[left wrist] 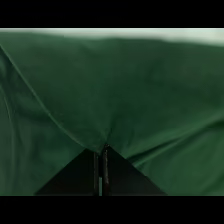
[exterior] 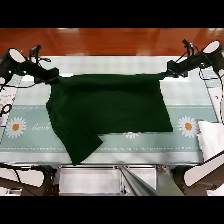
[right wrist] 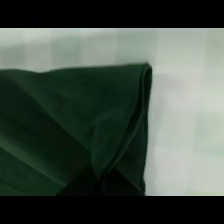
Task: Fold the shirts.
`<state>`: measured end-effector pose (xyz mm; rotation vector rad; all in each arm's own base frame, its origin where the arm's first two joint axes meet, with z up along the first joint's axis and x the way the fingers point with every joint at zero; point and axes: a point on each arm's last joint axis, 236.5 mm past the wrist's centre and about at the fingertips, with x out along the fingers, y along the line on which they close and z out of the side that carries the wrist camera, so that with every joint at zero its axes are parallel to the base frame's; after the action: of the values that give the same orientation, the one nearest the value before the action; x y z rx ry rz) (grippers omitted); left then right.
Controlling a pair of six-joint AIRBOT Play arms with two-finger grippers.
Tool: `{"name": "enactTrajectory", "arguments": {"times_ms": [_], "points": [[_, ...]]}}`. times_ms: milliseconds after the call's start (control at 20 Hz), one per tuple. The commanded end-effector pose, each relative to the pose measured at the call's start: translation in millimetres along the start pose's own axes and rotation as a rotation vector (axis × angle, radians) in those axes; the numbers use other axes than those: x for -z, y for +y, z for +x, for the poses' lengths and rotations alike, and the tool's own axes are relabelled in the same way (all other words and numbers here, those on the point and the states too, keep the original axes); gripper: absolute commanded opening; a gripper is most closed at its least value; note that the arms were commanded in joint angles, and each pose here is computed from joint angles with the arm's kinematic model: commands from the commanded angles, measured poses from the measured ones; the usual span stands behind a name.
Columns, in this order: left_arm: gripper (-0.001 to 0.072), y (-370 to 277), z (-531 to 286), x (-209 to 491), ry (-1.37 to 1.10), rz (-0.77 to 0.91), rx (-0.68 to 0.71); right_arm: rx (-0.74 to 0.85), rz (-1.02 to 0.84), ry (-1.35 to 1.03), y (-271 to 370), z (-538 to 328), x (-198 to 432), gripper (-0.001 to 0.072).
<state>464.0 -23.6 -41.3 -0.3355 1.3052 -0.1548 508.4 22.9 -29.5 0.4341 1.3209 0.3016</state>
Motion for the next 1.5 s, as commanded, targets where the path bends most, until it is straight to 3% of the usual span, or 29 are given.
{"name": "enactTrajectory", "arguments": {"times_ms": [0, 250, 1000, 1050, 1100, 1150, 1300, 1450], "points": [[0.0022, 10.8, 13.7, 52.6, 0.144, 0.007, -0.011, 0.016, 0.002, 0.108, -8.5, 4.6, 24.2, 0.0019], [0.0022, 18.3, 28.1, 82.2, 0.218, 0.009, -0.015, 0.008, 0.020, 0.185, -17.6, 22.2, 39.0, 0.0019], [0.0023, 32.4, 20.8, 78.3, 0.203, -0.023, 0.017, 0.061, 0.075, 0.219, -36.6, 37.1, 45.5, 0.0022], [0.0051, 31.4, 20.7, 79.6, 0.208, -0.023, 0.019, 0.063, 0.094, 0.218, -36.6, 37.1, 45.6, 0.0122], [0.0293, 31.6, 19.9, 83.8, 0.226, -0.020, 0.017, 0.061, 0.126, 0.229, -34.7, 36.0, 48.1, 0.0366], [0.0500, 32.8, 17.1, 89.8, 0.256, -0.014, 0.012, 0.050, 0.131, 0.250, -30.6, 33.0, 53.1, 0.0415], [0.0505, 39.5, -9.4, 98.8, 0.291, -0.051, -0.027, 0.046, 0.141, 0.273, -23.2, -3.3, 62.8, 0.0415], [0.0505, 47.7, -69.0, 88.9, 0.157, -0.097, -0.046, 0.119, 0.149, 0.220, -35.3, -68.1, 71.9, 0.0415]]}}
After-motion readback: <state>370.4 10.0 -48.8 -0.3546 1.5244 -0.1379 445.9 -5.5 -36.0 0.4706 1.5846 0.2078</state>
